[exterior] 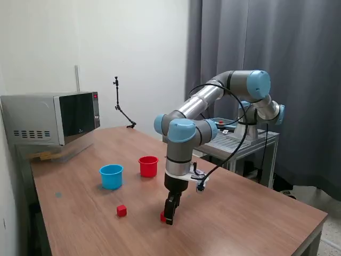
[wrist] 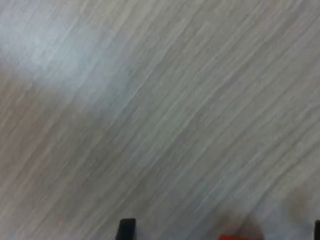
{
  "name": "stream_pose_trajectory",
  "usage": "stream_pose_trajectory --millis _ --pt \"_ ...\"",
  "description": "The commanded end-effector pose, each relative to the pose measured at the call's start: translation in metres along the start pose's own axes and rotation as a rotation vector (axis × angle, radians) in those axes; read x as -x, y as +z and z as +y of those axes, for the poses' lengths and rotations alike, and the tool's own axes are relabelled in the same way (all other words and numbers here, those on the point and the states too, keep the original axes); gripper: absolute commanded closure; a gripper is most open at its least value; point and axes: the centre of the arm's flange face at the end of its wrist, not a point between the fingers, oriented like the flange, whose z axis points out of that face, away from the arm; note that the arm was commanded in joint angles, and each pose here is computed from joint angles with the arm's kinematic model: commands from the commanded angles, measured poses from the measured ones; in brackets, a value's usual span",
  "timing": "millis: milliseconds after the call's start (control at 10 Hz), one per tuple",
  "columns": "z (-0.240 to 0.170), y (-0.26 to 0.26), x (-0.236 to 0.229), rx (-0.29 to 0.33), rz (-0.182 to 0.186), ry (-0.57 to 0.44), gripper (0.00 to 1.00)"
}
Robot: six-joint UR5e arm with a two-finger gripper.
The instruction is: Place red objects in the red bin, and blue objects in the blue bin.
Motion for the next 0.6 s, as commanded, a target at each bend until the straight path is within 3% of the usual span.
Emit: stream_pose_trajectory --millis 0,400,500 --pt "0.003 0.004 0.000 0.000 0.000 0.002 0.00" --pt "0.012 0.000 0.000 0.009 0.010 0.005 0.00" --pt "0.014 -0.004 -0.003 0.026 0.047 0.012 0.00"
